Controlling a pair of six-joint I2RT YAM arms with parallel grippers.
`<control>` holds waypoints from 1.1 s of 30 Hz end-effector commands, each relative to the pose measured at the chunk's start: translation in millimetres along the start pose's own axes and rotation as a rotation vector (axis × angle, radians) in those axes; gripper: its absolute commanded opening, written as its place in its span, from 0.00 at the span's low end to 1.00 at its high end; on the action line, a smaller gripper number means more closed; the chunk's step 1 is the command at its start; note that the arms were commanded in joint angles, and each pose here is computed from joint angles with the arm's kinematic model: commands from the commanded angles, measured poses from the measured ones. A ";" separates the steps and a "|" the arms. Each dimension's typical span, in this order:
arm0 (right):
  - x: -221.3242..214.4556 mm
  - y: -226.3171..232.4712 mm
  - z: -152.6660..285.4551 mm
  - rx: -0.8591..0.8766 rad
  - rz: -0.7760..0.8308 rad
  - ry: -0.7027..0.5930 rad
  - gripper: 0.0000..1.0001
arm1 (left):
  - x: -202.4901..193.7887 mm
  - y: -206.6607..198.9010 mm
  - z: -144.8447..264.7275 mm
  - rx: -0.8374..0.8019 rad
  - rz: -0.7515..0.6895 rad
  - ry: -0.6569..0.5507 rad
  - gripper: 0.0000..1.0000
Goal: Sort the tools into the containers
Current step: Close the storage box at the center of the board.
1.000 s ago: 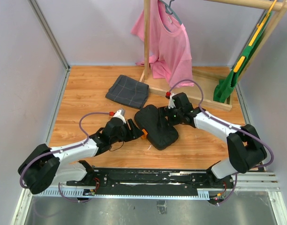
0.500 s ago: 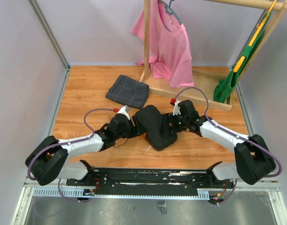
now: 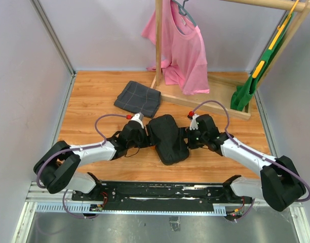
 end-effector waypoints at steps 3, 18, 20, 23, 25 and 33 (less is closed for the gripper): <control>-7.0 11.5 13.2 -0.012 -0.021 0.020 0.90 | 8.5 -17.1 -0.2 -0.041 -0.039 -0.006 0.64; 12.0 5.4 16.0 -0.144 0.019 -0.027 0.92 | 11.4 -18.5 15.2 0.061 0.087 -0.040 0.71; 11.4 5.1 15.1 -0.143 0.016 -0.029 0.92 | 10.0 -18.4 15.0 0.075 0.104 -0.036 0.76; 10.6 4.5 14.1 -0.144 0.015 -0.024 0.92 | 6.3 -19.2 13.3 0.079 0.121 -0.028 0.77; 10.4 4.5 13.8 -0.142 0.013 -0.021 0.92 | 4.6 -19.2 11.9 0.079 0.125 -0.022 0.77; 10.3 4.9 13.0 -0.134 0.013 -0.018 0.92 | 2.1 -17.7 6.1 0.082 0.138 -0.010 0.75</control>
Point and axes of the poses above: each gripper's point midway between its finger pads, its own z axis back along the fingers, its own y axis along the line the jaws close on, x = y × z, the point moved 10 cm from there along z, back along the fingers, and after that the axes turned 11 degrees about z, right-handed, at the moved point
